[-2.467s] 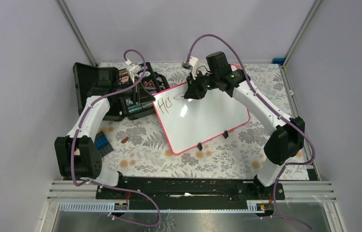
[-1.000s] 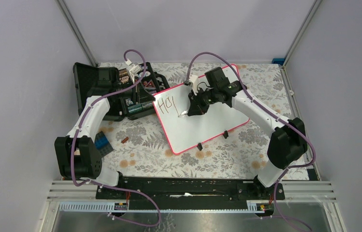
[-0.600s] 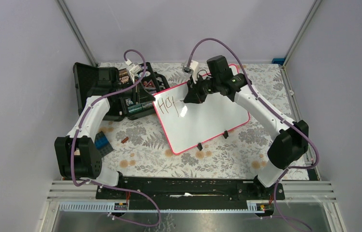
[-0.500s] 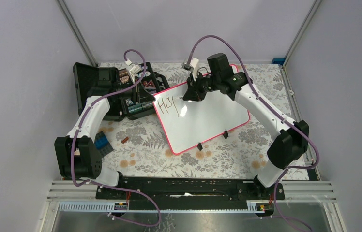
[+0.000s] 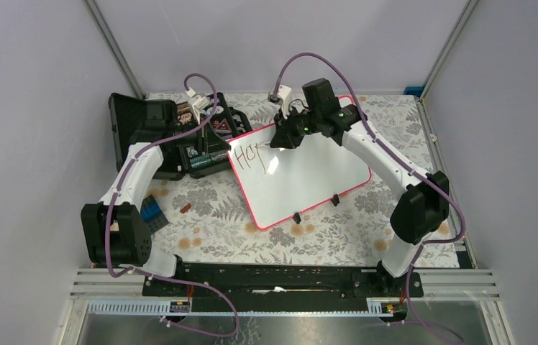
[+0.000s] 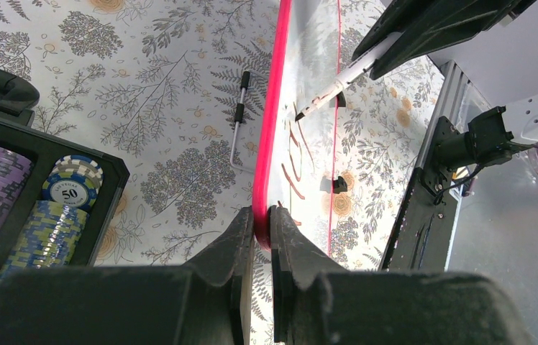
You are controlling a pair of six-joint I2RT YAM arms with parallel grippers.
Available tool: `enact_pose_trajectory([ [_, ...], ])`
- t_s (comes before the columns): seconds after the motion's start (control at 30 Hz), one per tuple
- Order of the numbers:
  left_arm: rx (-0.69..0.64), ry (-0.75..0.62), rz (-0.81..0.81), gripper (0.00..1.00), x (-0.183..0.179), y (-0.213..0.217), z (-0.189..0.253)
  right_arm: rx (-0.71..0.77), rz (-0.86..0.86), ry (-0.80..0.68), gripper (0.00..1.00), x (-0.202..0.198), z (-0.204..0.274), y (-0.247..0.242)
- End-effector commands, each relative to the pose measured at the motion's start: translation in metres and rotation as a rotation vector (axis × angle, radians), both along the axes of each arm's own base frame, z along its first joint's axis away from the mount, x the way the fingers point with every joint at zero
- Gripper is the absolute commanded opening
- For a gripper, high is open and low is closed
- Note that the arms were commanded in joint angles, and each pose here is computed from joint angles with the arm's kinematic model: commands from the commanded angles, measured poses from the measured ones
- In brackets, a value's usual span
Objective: Write a sentence on the whiteboard
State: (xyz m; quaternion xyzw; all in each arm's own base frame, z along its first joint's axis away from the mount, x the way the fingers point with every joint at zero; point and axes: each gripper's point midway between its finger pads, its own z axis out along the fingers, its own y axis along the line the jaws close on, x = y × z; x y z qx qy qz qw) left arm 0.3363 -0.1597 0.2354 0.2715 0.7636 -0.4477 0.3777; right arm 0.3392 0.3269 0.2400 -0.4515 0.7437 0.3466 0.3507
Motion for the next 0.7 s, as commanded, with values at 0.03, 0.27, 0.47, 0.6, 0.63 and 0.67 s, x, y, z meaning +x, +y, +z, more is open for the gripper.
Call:
enact_pose_trajectory([
  [0.03,0.01,-0.091,-0.045,0.0,-0.002,-0.008,0.008,0.012,-0.057,-0.071,0.0,0.019,0.02,-0.005],
  [0.27,0.011,-0.093,-0.043,0.0,-0.002,-0.008,0.009,0.009,-0.089,-0.067,0.0,0.026,0.02,-0.019],
  [0.47,0.013,-0.091,-0.042,0.0,-0.001,-0.008,0.008,0.001,-0.083,-0.057,0.0,0.02,0.013,-0.023],
  [0.6,0.013,-0.091,-0.042,0.0,-0.001,-0.008,0.008,-0.005,-0.074,-0.038,0.0,0.015,0.006,-0.024],
  [0.63,0.013,-0.092,-0.042,0.0,-0.001,-0.008,0.008,-0.008,-0.074,-0.035,0.0,0.014,0.004,-0.025],
  [0.67,0.013,-0.091,-0.043,0.0,-0.002,-0.008,0.008,-0.008,-0.071,-0.033,0.0,0.013,0.003,-0.025],
])
